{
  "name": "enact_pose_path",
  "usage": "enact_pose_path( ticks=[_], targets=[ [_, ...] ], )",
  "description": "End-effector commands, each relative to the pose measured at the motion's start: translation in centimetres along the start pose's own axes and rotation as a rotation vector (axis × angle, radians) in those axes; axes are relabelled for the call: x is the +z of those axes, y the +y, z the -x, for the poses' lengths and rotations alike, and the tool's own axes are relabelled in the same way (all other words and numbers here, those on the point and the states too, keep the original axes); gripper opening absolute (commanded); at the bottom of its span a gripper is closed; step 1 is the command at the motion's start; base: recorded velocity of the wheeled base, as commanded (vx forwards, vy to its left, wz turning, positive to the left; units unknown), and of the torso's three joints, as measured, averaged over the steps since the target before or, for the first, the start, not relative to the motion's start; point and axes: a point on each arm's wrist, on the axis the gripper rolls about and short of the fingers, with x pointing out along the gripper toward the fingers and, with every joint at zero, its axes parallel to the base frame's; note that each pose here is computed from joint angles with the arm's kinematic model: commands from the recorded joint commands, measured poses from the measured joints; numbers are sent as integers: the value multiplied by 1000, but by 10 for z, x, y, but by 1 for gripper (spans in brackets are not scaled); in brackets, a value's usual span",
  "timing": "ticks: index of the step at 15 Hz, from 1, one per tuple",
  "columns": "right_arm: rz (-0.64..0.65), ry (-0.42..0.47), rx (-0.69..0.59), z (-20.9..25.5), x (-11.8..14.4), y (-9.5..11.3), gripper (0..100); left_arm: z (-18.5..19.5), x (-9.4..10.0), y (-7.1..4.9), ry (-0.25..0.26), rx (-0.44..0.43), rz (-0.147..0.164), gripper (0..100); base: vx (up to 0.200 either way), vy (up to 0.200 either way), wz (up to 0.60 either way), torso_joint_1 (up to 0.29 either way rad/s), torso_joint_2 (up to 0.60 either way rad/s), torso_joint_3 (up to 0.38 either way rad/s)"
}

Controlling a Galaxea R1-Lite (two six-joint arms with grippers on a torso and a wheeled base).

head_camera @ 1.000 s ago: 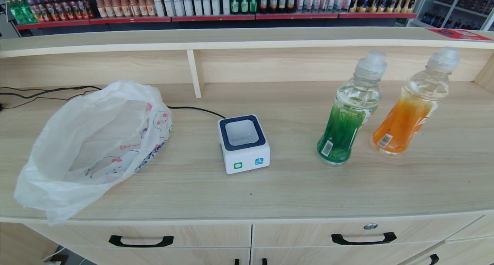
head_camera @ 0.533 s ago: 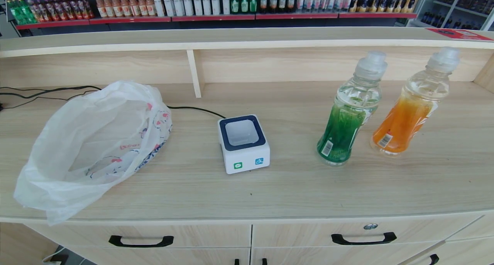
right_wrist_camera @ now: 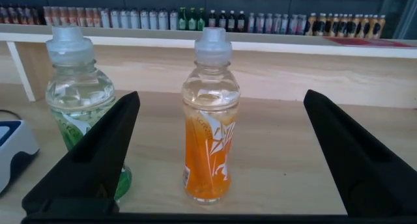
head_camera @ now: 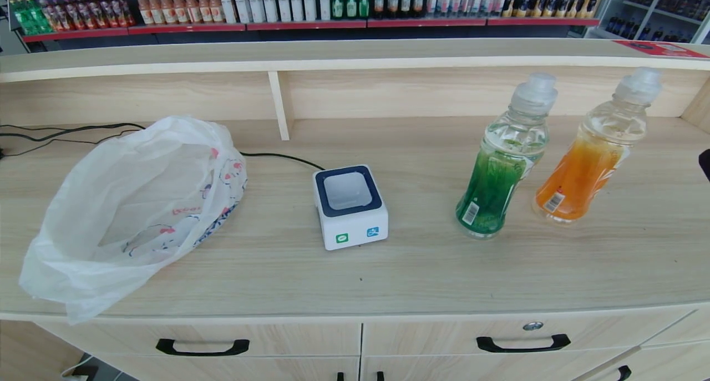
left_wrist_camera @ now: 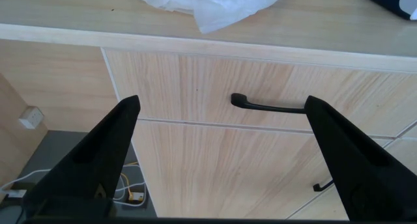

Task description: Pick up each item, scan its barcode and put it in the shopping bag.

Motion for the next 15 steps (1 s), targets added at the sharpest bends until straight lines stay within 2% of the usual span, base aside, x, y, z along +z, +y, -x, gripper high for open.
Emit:
enact_pose_path(
  ticks=[1,3,5,7,9,12,15],
  targets=[
    [-8,51,19,-36,-28,2,100,0,0,0,0,0,0,100,0,0,0,0,0,0],
    [-10,46,69,-38,-28,12,100,0,0,0,1,0,0,100,0,0,0,0,0,0],
    [16,35,95,-38,-25,31,100,0,0,0,0,0,0,100,0,0,0,0,0,0],
    [-30,28,87,-37,-19,47,100,0,0,0,0,2,0,100,0,0,0,0,0,0],
    [-49,58,126,-30,-23,61,100,0,0,0,0,2,0,100,0,0,0,0,0,0],
    [-47,108,152,-22,-32,68,100,0,0,0,0,0,0,100,0,0,0,0,0,0],
    [-56,166,237,-6,-42,78,100,0,0,0,1,0,0,100,0,0,0,0,0,0]
  ],
)
